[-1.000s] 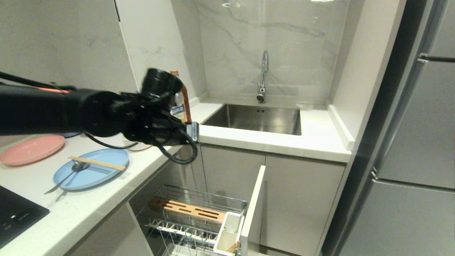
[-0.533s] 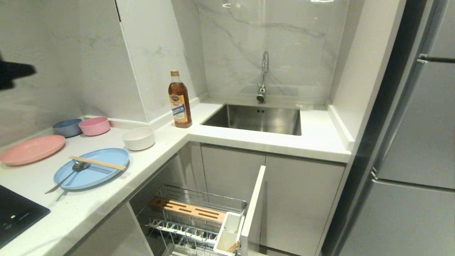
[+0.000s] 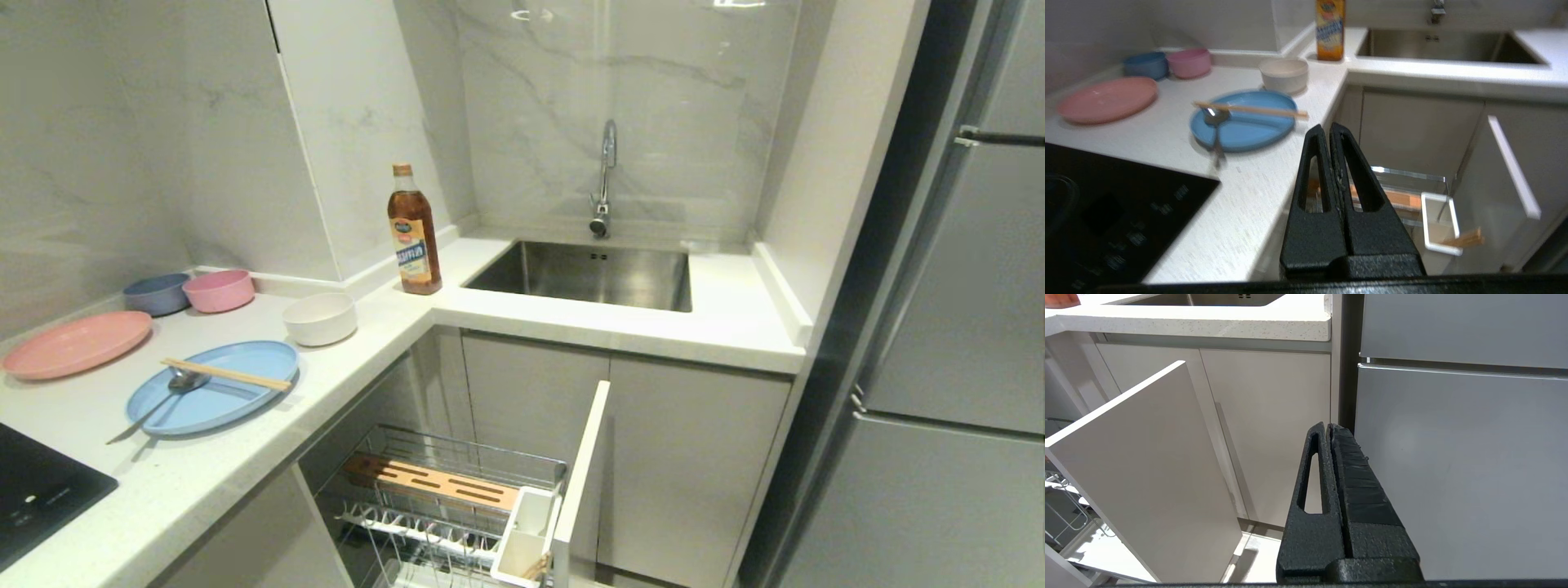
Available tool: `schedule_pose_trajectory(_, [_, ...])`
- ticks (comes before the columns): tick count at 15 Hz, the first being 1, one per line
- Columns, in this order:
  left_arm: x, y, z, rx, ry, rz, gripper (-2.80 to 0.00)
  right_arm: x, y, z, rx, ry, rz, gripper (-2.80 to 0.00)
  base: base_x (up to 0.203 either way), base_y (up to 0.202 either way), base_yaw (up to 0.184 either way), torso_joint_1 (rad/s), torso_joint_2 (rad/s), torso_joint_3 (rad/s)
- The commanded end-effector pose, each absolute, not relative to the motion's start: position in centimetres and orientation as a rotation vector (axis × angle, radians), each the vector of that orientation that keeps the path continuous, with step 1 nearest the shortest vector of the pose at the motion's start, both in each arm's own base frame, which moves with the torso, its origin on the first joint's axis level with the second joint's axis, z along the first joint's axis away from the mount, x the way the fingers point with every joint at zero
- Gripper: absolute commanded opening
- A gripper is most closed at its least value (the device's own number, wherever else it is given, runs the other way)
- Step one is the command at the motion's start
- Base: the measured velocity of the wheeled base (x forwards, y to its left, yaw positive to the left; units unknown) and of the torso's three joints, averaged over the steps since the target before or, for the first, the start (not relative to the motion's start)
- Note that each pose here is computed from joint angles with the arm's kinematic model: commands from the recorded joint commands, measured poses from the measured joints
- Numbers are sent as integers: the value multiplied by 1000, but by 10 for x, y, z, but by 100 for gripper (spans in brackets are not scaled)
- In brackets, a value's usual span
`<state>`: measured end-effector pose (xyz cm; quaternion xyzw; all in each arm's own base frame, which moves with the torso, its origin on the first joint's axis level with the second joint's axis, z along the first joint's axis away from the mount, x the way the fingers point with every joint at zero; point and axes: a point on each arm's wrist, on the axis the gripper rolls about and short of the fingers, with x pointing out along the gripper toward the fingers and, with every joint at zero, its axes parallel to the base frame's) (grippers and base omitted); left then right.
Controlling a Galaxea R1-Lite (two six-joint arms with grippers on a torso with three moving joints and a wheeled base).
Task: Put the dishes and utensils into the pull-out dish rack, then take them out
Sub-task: Pick up the chopsticks and place it in the cupboard
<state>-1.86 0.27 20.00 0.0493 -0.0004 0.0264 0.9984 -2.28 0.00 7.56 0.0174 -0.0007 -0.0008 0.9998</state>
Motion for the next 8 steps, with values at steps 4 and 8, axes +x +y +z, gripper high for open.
schedule_pose_trajectory(4, [-30,0,104,119,-106,6,-280,-23,0,76,35,-1,-2,-280,0,0,0,0,0,0])
schedule_pose_trajectory(8, [-23,0,76,87,-10,-4,-280,-23,0,76,35,-1,-2,-280,0,0,0,0,0,0])
